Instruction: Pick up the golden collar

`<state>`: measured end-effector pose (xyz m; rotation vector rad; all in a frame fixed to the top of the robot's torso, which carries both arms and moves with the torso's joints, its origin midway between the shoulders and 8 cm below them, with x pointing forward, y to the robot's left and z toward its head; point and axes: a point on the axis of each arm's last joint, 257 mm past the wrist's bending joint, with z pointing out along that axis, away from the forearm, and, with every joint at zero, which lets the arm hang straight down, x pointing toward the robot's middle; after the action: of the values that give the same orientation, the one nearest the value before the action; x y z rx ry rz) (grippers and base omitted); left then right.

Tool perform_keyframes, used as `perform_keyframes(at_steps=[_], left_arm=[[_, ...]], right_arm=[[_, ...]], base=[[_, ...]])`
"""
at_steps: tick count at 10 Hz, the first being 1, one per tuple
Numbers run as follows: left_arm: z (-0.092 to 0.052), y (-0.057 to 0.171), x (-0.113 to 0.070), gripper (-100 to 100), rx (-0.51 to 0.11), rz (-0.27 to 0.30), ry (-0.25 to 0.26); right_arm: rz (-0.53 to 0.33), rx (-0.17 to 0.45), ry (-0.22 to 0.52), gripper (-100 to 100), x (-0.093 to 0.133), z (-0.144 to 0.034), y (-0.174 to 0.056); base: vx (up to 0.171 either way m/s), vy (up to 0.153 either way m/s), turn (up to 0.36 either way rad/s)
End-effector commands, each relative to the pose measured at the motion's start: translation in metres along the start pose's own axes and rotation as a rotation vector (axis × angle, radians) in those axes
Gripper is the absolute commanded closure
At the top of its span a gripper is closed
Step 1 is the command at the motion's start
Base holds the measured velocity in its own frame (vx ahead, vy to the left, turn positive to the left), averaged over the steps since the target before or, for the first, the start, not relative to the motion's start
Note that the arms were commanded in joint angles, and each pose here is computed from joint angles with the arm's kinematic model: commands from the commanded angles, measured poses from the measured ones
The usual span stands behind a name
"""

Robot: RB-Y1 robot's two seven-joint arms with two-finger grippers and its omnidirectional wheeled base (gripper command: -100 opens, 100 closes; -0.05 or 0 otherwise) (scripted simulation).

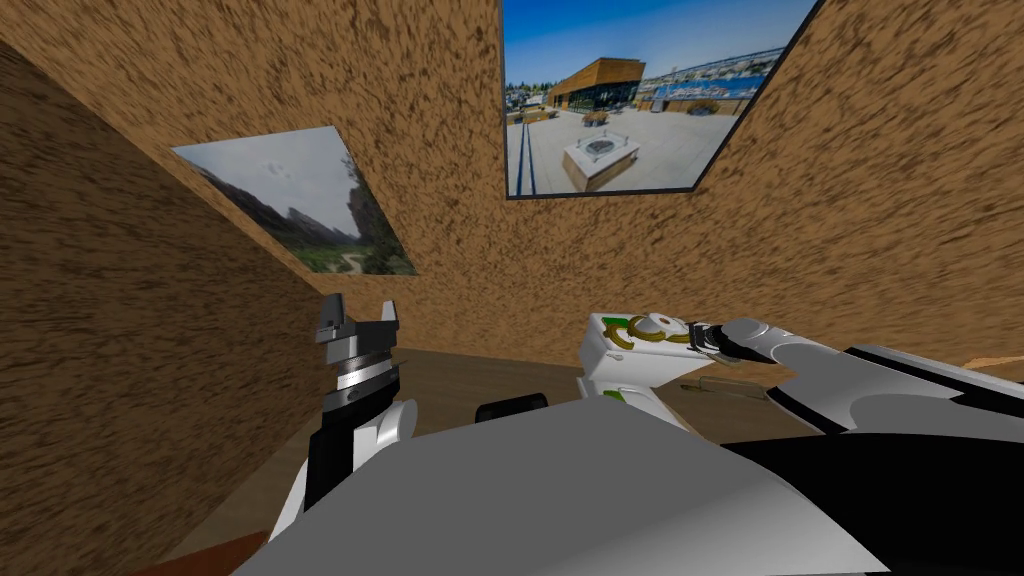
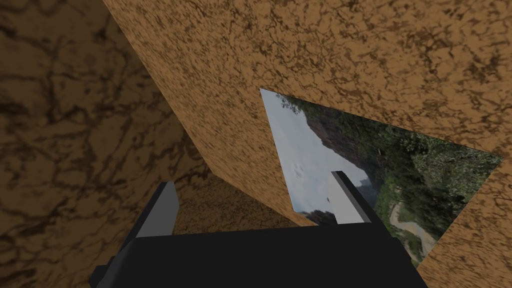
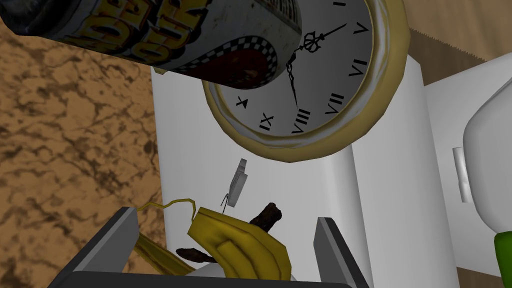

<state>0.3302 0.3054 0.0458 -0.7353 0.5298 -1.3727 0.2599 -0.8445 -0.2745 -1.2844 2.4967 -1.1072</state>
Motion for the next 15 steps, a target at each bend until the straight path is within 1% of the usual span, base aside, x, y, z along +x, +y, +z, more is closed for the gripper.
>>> perform_keyframes(at_steps=[1,2,3,4,5,6,7,8,9,10,11,12,13,15], left_arm=[[0.0,0.0,0.0,0,0.0,0.0,0.0],[0.0,0.0,0.0,0,0.0,0.0,0.0],[0.0,0.0,0.0,0,0.0,0.0,0.0],[0.0,0.0,0.0,0,0.0,0.0,0.0],[0.0,0.0,0.0,0,0.0,0.0,0.0],[0.0,0.0,0.0,0,0.0,0.0,0.0],[0.0,0.0,0.0,0,0.0,0.0,0.0],[0.0,0.0,0.0,0,0.0,0.0,0.0],[0.0,0.0,0.0,0,0.0,0.0,0.0],[0.0,0.0,0.0,0,0.0,0.0,0.0],[0.0,0.0,0.0,0,0.0,0.0,0.0],[0.0,0.0,0.0,0,0.0,0.0,0.0],[0.0,0.0,0.0,0,0.0,0.0,0.0],[0.0,0.0,0.0,0,0.0,0.0,0.0]], right_arm=[[0.019,-0.002,0.024,-100,0.012,-0.001,0.005],[0.031,-0.006,0.017,-100,0.01,0.0,0.007],[0.041,-0.005,0.042,-100,0.022,-0.002,0.009],[0.049,-0.006,0.046,-100,0.026,-0.003,0.012],[0.05,-0.011,0.036,-100,0.02,-0.001,0.013],[0.07,-0.007,0.058,-100,0.031,-0.003,0.015],[0.069,-0.015,0.057,-100,0.031,-0.003,0.019],[0.066,-0.016,0.065,-100,0.035,-0.003,0.02],[0.069,-0.015,0.057,-100,0.031,-0.003,0.019],[0.08,-0.016,0.084,-100,0.044,-0.005,0.022],[0.082,-0.016,0.097,-100,0.052,-0.007,0.024],[0.088,-0.017,0.081,-100,0.043,-0.005,0.023],[0.1,-0.013,0.108,-100,0.056,-0.008,0.025],[0.106,-0.016,0.105,-100,0.055,-0.007,0.027]], base=[[-0.057,-0.023,0.185],[-0.051,-0.021,0.092],[-0.06,-0.012,0.113],[-0.053,-0.014,0.119],[-0.022,-0.01,0.008],[-0.035,-0.01,0.151],[-0.043,-0.016,0.104],[-0.023,-0.008,0.008],[-0.006,0.0,-0.013],[-0.03,-0.005,0.186],[-0.048,-0.013,0.137],[-0.03,-0.01,-0.034],[-0.046,-0.003,0.178],[-0.036,-0.008,0.038]])
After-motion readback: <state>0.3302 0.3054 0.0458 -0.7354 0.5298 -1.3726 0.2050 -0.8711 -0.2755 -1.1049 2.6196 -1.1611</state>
